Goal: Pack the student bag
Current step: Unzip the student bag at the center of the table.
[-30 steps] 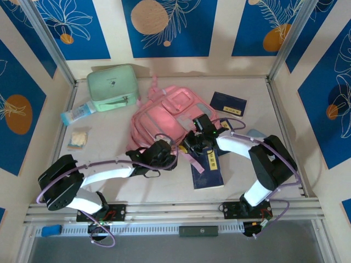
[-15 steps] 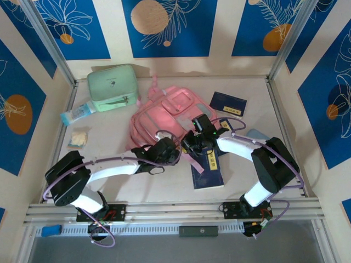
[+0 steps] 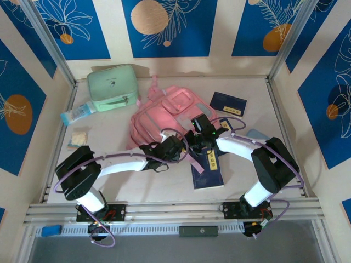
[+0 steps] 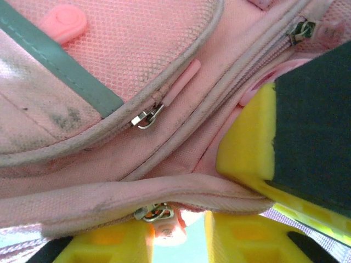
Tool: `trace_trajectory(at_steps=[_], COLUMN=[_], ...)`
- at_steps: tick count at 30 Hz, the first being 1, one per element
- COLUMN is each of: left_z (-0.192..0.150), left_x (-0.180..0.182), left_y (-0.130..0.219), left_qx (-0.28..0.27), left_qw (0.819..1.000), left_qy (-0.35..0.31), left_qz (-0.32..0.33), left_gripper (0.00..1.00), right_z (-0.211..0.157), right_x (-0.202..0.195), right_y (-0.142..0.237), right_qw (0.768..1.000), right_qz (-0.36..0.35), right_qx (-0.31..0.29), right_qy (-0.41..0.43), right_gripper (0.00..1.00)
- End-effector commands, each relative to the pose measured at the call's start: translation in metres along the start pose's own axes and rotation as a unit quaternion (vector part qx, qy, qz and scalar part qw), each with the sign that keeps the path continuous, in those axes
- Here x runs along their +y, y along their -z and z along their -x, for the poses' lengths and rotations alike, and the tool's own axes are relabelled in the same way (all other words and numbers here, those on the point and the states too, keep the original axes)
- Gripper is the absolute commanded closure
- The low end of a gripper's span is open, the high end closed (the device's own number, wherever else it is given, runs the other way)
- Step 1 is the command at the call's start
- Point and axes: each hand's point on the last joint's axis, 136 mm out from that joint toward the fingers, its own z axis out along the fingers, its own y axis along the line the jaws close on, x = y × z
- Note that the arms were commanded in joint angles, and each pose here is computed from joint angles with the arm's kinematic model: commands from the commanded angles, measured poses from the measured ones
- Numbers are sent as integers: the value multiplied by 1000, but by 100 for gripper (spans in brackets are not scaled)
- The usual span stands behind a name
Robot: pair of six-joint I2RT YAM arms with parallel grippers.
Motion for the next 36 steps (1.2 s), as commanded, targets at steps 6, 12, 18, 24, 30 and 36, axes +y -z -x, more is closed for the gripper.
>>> trace_trajectory(at_steps=[6, 12, 18, 24, 30, 36], left_z=[24, 19, 2, -29, -49, -48], left_x=[1, 11, 32, 69, 101, 64], left_y=[4, 15, 27, 46, 65, 56], left_qx=[-42, -39, -11, 33, 56, 57], left_qw=[999, 999, 999, 998, 997, 995], left_qy=[7, 11, 21, 8, -16, -34], left_qz=[23, 25, 22, 49, 49, -74], left_gripper=[85, 96, 100, 100, 100, 100], right_z=[-26, -23, -19, -14, 1, 25], right_x=[36, 37, 44, 49, 50, 50], right_y=[16, 22, 35, 55, 68, 61], right_qw=[998, 998, 996, 994, 989, 983], right_qz=[43, 41, 44, 49, 47, 22], right_qx=[37, 31, 27, 30, 45, 41], right_qy=[31, 41, 67, 92, 130, 175], right_gripper=[95, 95, 95, 95, 93, 86])
